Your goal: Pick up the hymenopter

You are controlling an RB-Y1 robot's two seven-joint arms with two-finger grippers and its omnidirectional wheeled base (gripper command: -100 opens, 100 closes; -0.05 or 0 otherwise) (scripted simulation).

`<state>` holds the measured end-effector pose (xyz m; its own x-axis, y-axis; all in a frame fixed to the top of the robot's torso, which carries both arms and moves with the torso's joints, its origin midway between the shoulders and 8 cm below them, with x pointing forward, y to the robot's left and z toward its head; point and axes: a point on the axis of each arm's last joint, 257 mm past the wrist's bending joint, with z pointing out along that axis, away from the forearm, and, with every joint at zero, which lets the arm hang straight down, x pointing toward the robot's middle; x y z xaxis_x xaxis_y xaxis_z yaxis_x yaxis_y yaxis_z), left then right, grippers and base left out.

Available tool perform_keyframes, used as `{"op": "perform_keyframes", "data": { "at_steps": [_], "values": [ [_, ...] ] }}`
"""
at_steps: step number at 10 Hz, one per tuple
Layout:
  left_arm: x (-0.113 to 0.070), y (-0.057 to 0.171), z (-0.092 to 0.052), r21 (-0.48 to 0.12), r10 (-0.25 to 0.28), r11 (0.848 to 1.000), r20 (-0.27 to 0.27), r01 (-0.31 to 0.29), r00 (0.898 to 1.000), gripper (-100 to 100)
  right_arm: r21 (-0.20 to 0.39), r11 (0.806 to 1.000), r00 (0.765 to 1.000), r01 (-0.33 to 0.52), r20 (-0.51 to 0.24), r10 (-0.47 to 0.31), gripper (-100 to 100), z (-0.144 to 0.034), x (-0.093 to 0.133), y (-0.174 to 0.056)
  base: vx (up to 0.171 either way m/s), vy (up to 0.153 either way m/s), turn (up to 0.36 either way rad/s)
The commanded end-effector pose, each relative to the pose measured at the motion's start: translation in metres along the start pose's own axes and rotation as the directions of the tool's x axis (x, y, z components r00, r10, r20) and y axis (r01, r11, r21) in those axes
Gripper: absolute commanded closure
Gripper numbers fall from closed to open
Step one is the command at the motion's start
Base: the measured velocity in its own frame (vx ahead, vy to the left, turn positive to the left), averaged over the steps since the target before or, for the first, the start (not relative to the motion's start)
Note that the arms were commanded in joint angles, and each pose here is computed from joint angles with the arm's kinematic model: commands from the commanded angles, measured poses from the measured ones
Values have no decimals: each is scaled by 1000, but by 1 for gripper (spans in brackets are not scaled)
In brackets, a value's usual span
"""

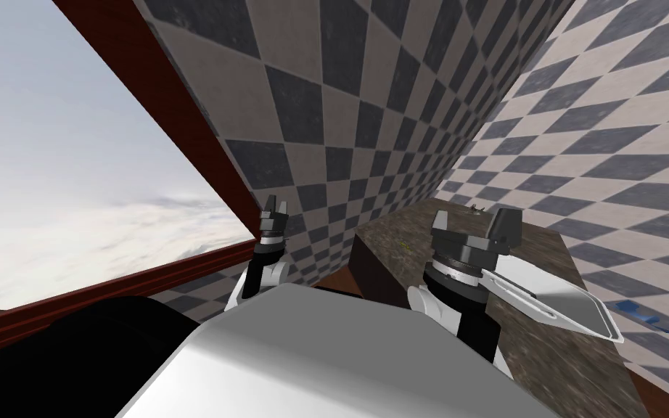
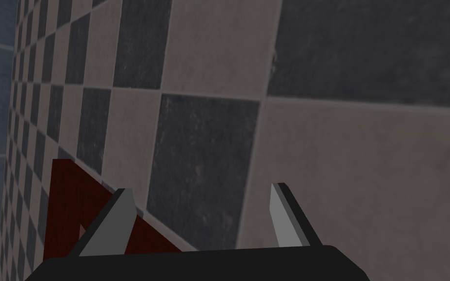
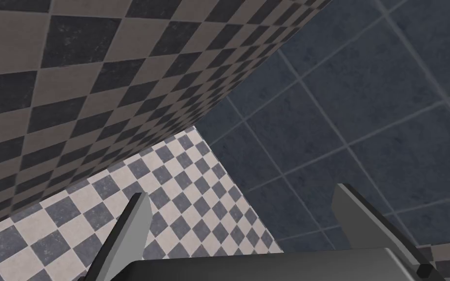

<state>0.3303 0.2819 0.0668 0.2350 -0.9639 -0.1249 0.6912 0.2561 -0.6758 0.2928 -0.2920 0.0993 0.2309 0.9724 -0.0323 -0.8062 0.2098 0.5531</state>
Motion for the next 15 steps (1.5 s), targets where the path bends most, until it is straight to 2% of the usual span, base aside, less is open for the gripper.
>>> {"op": "perform_keyframes", "data": {
  "at_steps": [1,3,5,6,8,9,11,12,14,15],
  "values": [
    [0,0,0,0,0,1000,0,0,1000,0,3,1000,999,25,-37,-25,-100,0,6,-3,-7,-3,-19],
    [0,0,0,0,0,1000,0,0,1000,0,5,997,991,81,-105,-80,-100,-2,17,-11,-18,-12,-35],
    [0,0,0,0,0,1000,0,0,1000,0,0,987,968,163,-193,-160,-100,-6,30,-22,-26,-19,-51],
    [0,0,0,0,0,1000,0,0,1000,0,-8,978,949,210,-237,-206,-100,-8,37,-29,-32,-22,-61],
    [0,0,0,0,0,1000,0,0,1000,0,-33,951,896,309,-326,-302,-100,-14,48,-44,-40,-19,-73],
    [0,0,0,0,0,1000,0,0,1000,0,-41,948,887,315,-342,-310,-100,-15,50,-44,-30,-14,-31],
    [0,0,0,0,0,1000,0,0,1000,0,-88,904,804,418,-427,-413,-100,-23,60,-62,-30,-17,-62],
    [0,0,0,0,0,1000,0,0,1000,0,-98,901,794,422,-440,-419,-100,-24,62,-62,-21,-19,-42],
    [0,0,0,0,0,1000,0,0,1000,0,-164,842,686,514,-510,-518,-100,-33,68,-82,-27,-22,-72],
    [0,0,0,0,0,1000,0,0,1000,0,-180,836,669,518,-524,-527,-100,-34,71,-82,-24,-14,-37]
  ]
}}
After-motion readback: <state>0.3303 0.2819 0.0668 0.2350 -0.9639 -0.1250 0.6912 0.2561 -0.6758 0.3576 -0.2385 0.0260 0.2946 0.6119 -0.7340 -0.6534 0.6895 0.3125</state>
